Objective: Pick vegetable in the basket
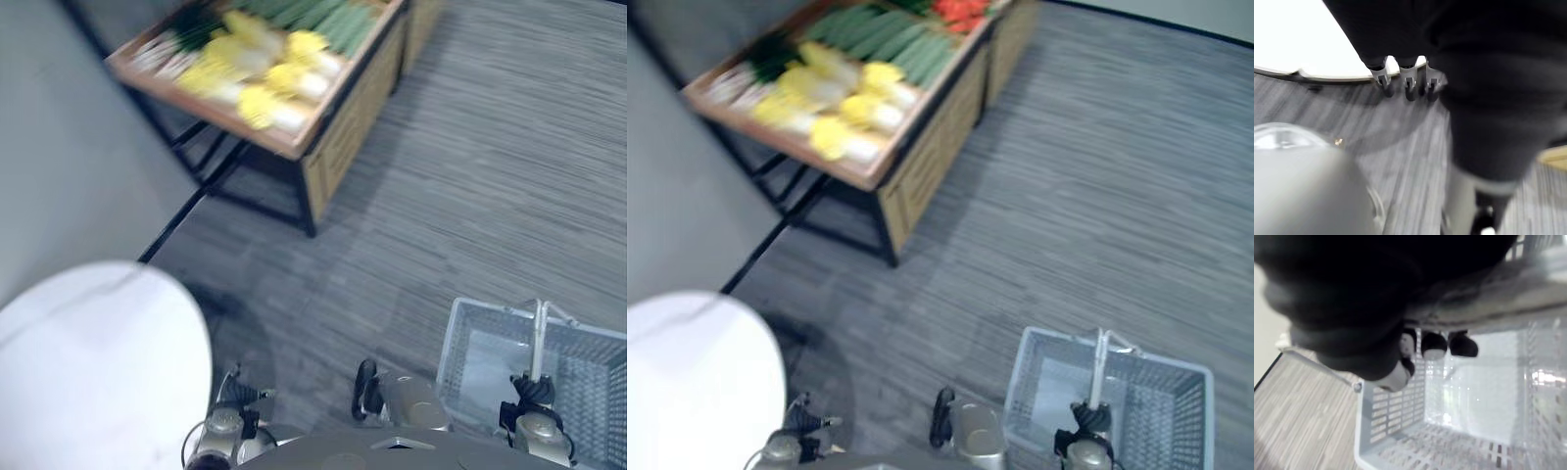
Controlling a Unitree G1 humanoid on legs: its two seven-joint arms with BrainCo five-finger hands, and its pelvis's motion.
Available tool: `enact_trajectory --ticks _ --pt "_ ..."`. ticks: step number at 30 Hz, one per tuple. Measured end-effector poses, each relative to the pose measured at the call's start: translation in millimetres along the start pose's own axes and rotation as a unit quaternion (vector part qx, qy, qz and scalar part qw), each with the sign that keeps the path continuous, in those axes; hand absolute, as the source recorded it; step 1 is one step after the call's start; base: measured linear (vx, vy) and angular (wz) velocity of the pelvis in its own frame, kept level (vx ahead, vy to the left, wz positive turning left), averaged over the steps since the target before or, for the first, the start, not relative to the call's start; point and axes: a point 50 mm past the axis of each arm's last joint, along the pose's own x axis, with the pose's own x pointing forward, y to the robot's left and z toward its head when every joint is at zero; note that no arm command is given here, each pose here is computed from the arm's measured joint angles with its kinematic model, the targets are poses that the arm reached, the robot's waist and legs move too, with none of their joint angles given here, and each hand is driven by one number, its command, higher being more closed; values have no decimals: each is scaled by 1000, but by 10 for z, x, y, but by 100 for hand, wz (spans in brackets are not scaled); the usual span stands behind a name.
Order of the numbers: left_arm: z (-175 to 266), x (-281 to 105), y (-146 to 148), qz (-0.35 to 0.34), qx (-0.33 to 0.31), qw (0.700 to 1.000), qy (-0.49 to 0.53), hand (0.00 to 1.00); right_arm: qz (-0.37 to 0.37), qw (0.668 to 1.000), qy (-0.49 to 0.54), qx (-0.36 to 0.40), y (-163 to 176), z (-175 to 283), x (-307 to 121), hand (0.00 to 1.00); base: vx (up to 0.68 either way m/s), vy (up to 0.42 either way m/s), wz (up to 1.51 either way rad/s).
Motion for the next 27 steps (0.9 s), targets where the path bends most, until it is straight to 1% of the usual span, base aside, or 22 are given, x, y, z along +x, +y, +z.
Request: enact_trajectory --ticks 1,4,9,14,17,18,20,23,25,27 --pt "-16 -8 -23 -1 -10 1000 3 0 8 1000 7 -2 33 -27 -2 100 384 85 -230" --pt "123 6 -76 -3 -25 999 -23 0 9 999 28 -15 -10 -128 -9 100 267 135 -141" --pt "298 22 -168 -11 -17 998 -54 0 -10 999 31 -25 -149 -136 34 100 432 282 -71" --pt "303 35 -56 3 -27 998 -57 0 16 999 22 -37 35 -66 57 100 586 293 -46" --pt "252 32 -28 1 -10 999 -50 0 28 998 34 -36 121 -92 52 100 536 220 22" --pt "228 31 -7 1 3 999 -49 0 36 998 36 -40 160 -96 49 100 355 53 39" --pt "219 32 -12 -1 7 999 -46 0 38 998 28 -49 168 -54 63 100 441 1 48" --pt "265 42 -26 -4 8 999 -51 0 44 998 24 -48 188 -6 83 100 460 -133 91" --pt "292 44 -57 -7 4 998 -54 0 46 998 19 -39 204 51 101 100 376 -283 106" --pt "316 51 -34 -4 -3 998 -59 0 43 998 27 -34 184 3 92 100 371 -375 142"
